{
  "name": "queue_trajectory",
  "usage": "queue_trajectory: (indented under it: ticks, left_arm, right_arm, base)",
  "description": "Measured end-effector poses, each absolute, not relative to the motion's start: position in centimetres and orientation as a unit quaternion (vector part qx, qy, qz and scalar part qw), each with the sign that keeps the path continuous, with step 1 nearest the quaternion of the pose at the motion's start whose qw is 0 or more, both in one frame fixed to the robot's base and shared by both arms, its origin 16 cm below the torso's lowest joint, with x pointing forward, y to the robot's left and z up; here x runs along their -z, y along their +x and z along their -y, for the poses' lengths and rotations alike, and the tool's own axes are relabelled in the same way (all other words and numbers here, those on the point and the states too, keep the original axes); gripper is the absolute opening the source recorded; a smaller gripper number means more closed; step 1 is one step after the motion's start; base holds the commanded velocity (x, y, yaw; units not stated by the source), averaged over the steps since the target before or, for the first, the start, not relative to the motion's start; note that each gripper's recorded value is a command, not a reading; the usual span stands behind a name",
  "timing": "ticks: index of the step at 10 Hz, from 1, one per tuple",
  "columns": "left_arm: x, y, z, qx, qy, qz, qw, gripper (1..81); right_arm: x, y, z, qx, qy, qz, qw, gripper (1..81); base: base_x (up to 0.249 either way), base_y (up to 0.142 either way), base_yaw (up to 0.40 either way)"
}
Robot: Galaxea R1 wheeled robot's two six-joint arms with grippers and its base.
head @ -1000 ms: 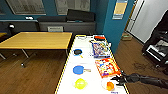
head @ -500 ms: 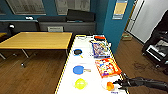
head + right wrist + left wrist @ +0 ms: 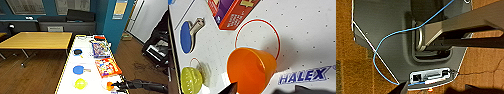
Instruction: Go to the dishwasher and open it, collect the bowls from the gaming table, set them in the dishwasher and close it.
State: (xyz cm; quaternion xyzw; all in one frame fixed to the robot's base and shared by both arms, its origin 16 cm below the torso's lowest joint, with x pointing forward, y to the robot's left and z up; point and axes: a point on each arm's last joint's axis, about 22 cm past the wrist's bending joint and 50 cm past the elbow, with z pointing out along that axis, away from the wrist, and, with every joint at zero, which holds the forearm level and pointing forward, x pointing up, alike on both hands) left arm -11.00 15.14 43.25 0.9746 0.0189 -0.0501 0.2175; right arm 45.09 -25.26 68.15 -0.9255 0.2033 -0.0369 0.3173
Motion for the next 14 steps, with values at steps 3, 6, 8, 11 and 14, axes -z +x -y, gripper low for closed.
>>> queue_trajectory:
  ticks: [3,6,8,11,14]
  left_arm:
    - [-43.2,-11.0,-15.2,0.050,0.975,-0.019,0.217,81.1]
    - [-43.2,-11.0,-15.4,0.050,0.975,-0.019,0.216,81.1]
    - [-43.2,-11.0,-15.3,0.050,0.975,-0.019,0.216,81.1]
    - [-43.2,-11.0,-15.4,0.051,0.975,-0.019,0.216,81.1]
    - [-43.2,-11.1,-15.4,0.051,0.975,-0.019,0.216,81.1]
  right_arm:
    - [-67.6,45.6,25.6,0.040,-0.926,-0.208,0.312,81.1]
    - [-66.8,46.4,26.8,0.047,-0.927,-0.221,0.298,81.1]
    - [-66.4,46.7,27.9,0.051,-0.928,-0.230,0.289,81.1]
    - [-65.3,47.0,28.1,0.052,-0.928,-0.238,0.281,81.1]
    - [-65.0,47.1,26.1,0.051,-0.926,-0.233,0.292,81.1]
  base:
    - [0.000,0.000,0.000]
    - [0.000,0.000,0.000]
    - [0.000,0.000,0.000]
    - [0.000,0.000,0.000]
    - [0.000,0.000,0.000]
